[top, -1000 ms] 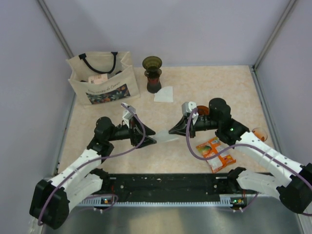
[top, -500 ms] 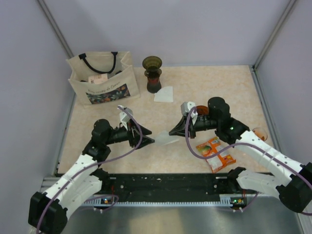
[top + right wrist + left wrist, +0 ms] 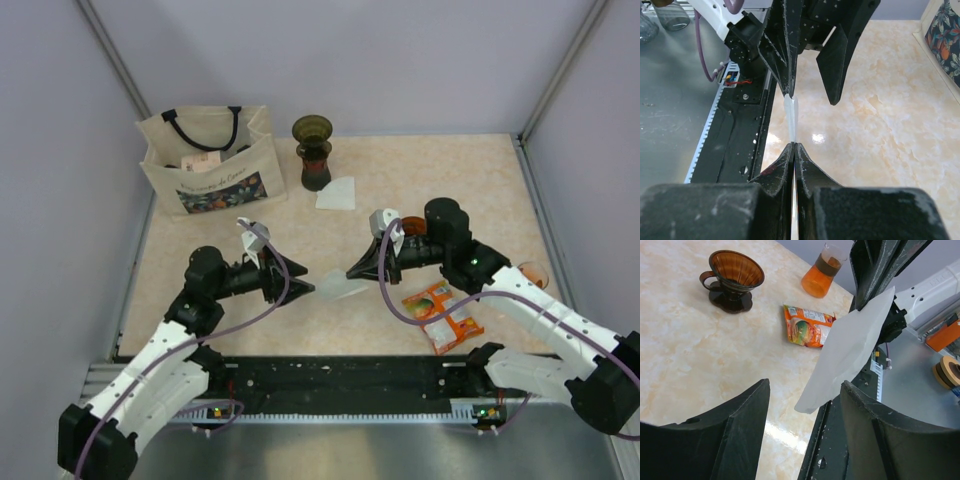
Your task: Place the coffee filter in the dripper
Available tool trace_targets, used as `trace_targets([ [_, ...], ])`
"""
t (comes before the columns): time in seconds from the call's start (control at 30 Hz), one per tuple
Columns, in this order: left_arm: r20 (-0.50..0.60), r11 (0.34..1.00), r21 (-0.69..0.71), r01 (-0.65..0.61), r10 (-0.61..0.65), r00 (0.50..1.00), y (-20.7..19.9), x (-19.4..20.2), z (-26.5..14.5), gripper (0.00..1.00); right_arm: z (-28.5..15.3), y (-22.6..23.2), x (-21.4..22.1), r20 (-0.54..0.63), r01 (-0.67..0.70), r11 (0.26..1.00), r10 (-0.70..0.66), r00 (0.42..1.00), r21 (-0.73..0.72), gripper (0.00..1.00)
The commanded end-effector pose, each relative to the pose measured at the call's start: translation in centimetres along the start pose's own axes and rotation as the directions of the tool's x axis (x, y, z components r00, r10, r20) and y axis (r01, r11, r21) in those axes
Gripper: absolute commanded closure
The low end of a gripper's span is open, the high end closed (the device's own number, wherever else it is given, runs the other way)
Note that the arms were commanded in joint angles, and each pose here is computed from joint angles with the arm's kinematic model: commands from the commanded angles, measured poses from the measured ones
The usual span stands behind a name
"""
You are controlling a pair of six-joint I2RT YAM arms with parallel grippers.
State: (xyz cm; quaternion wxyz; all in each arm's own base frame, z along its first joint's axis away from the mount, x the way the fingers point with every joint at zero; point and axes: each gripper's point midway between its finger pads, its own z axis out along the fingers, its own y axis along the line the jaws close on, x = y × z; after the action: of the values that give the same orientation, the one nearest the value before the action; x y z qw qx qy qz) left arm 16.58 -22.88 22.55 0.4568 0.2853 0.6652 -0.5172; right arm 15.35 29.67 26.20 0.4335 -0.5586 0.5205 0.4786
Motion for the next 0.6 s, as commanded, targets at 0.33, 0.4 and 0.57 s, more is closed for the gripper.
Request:
trace_targets([
  [0.33, 0.001, 0.980, 0.198, -0.020, 0.020, 1.000, -2.2, -1.2, 1.4, 0.38, -0.1, 0.0, -3.1, 0.076, 0.077, 0.997, -0.075, 0.994, -0.027, 1.00],
  [0.4, -0.021, 0.974, 0.224, -0.012, 0.017, 1.000, -2.5, -0.7, 1.7, 0.38, 0.0, -0.2, -3.2, 0.077, 0.068, 0.997, -0.066, 0.995, -0.024, 1.00],
  [0.57, -0.065, 0.966, 0.260, -0.004, 0.022, 0.998, -2.9, 0.1, 2.6, 0.41, 0.2, -0.4, -3.6, 0.092, 0.072, 0.997, -0.070, 0.993, -0.027, 1.00],
])
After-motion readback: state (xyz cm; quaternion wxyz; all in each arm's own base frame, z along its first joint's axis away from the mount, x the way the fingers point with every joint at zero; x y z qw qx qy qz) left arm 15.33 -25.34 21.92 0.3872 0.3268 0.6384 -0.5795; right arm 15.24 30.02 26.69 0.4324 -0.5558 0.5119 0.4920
